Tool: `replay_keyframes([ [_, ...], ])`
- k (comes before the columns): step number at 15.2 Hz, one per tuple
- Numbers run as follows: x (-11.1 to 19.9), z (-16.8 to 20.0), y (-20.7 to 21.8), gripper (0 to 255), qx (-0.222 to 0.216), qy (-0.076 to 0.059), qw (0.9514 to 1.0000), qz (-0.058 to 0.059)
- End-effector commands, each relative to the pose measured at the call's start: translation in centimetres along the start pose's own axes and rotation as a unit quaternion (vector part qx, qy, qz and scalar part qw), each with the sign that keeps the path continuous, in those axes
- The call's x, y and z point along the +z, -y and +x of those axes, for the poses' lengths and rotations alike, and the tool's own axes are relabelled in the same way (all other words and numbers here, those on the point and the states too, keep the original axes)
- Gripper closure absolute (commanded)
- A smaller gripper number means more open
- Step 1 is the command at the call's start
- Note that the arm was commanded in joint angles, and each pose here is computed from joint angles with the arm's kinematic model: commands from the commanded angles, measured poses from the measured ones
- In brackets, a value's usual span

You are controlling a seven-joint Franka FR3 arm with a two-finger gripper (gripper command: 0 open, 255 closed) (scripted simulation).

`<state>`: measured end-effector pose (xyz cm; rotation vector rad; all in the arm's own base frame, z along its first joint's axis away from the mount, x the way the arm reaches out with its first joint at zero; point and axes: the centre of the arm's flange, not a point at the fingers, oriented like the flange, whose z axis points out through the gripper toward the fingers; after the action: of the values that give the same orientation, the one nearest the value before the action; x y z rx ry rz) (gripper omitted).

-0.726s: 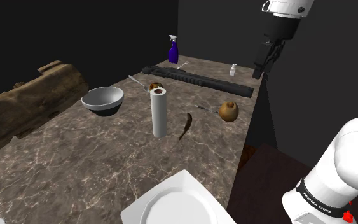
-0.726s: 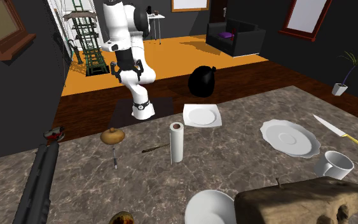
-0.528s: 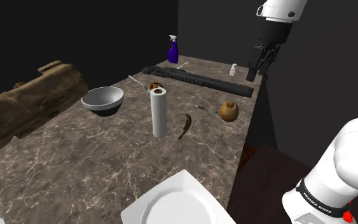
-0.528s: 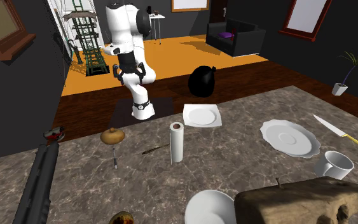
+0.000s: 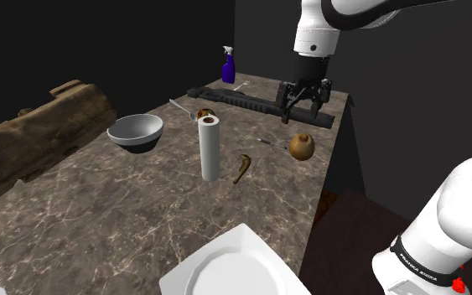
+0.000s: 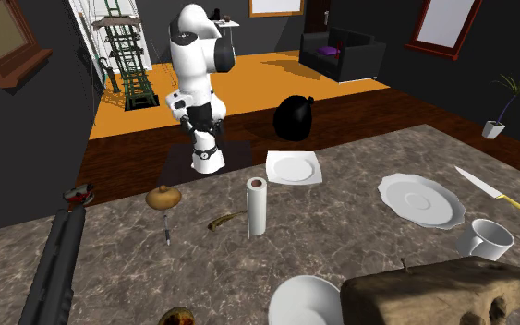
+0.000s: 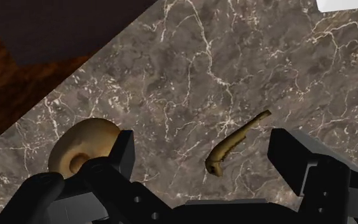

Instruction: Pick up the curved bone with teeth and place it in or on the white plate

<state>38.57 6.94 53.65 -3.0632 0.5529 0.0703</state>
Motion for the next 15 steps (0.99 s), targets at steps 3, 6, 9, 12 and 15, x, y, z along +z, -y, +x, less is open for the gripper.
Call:
replay_keyframes([
  [3, 3.8, 3.6, 2.5, 0, 0.095, 0.021, 0.9952, -0.004],
  [6, 6.5, 6.6, 4.1, 0, 0.163, 0.037, 0.9859, -0.007],
  [9, 9.2, 9.6, 5.3, 0, 0.230, 0.052, 0.9717, -0.010],
  [12, 12.1, 12.7, 6.0, 0, 0.296, 0.068, 0.9526, -0.013],
  [15, 15.1, 15.8, 6.3, 0, 0.361, 0.083, 0.9288, -0.015],
])
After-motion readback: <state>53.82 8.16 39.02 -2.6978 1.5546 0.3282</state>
